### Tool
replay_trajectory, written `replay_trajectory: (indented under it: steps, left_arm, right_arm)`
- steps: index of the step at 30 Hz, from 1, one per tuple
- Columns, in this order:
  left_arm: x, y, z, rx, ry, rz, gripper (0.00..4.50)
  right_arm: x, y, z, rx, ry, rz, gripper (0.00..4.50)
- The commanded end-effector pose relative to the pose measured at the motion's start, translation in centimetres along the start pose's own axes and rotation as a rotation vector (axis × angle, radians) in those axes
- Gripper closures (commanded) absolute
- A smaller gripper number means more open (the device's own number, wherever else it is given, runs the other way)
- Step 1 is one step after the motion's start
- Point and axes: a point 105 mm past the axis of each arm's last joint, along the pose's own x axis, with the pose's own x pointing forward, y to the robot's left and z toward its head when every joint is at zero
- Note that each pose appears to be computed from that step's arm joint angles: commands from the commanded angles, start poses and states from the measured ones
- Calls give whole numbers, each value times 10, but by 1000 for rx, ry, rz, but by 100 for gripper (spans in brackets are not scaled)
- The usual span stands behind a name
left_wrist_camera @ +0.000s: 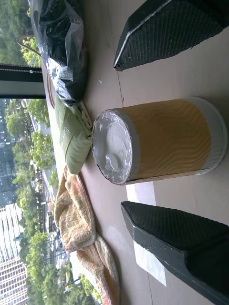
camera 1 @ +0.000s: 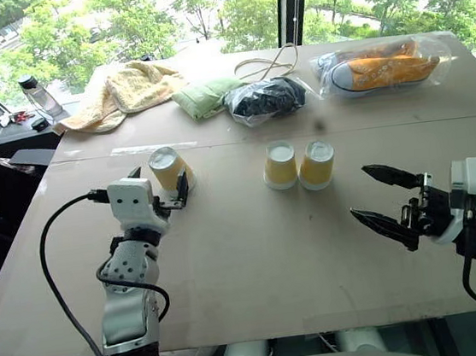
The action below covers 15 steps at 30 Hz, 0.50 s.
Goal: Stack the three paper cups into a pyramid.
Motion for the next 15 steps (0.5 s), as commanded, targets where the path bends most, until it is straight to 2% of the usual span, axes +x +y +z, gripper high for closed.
replay_trajectory:
  steps: [1, 8, 15]
  left_arm:
    - [9, 16, 5, 36, -26, 8, 0]
    - [26, 8, 5, 14, -30, -88, 0]
    - [36, 7, 7, 0, -46, -88, 0]
  right_arm:
    - [7, 7, 10, -38, -39, 19, 6]
    - [6, 9, 8, -42, -36, 9, 6]
    - [3, 6, 8, -52, -39, 1, 6]
